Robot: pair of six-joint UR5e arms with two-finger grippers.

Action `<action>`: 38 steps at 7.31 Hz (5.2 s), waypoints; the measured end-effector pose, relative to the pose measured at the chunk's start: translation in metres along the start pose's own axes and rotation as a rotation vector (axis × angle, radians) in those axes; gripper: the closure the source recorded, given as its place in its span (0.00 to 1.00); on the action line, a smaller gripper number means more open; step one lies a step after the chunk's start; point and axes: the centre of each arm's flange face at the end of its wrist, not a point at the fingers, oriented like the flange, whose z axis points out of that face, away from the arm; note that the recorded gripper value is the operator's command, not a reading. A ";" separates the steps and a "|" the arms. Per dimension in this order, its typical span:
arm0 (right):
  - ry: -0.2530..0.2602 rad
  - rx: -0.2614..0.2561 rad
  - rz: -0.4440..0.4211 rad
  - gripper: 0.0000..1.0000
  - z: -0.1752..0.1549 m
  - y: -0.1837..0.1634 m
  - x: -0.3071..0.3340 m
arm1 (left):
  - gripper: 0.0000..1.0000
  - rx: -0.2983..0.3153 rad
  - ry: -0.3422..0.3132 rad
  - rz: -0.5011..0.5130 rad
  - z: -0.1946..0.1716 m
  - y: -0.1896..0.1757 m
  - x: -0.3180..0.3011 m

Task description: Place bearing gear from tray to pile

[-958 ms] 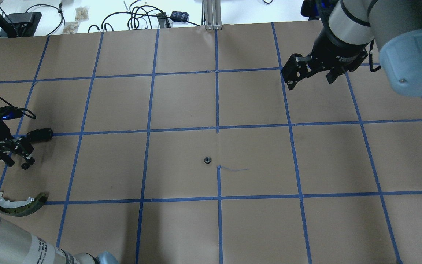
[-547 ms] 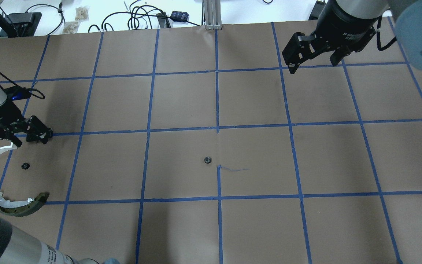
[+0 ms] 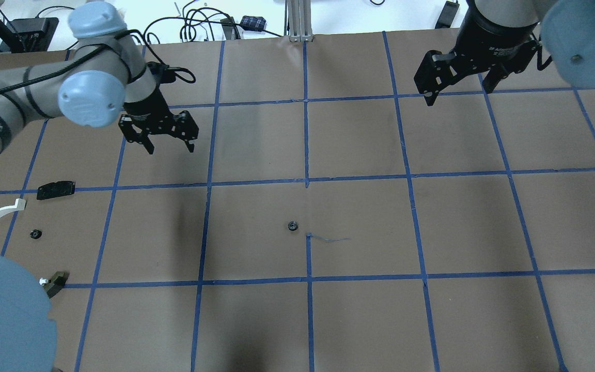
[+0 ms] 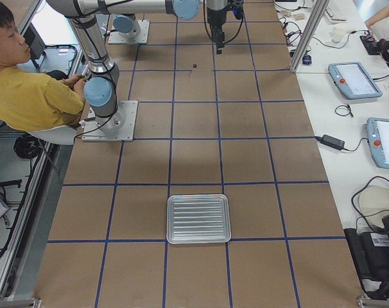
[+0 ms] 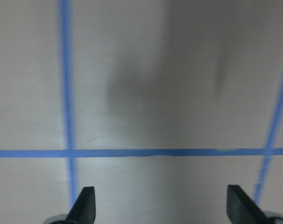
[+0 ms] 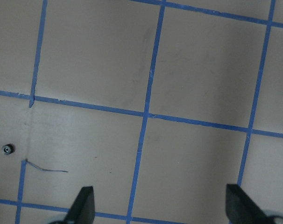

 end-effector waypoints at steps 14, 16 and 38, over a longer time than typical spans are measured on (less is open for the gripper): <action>-0.020 -0.006 0.007 0.00 0.007 -0.053 0.006 | 1.00 -0.182 0.028 -0.038 0.133 0.094 0.216; -0.019 -0.003 0.004 0.00 0.005 -0.052 0.005 | 1.00 -0.179 0.030 -0.037 0.132 0.094 0.216; -0.023 -0.011 0.002 0.00 0.015 -0.050 0.008 | 1.00 -0.320 -0.041 -0.055 0.100 0.067 -0.358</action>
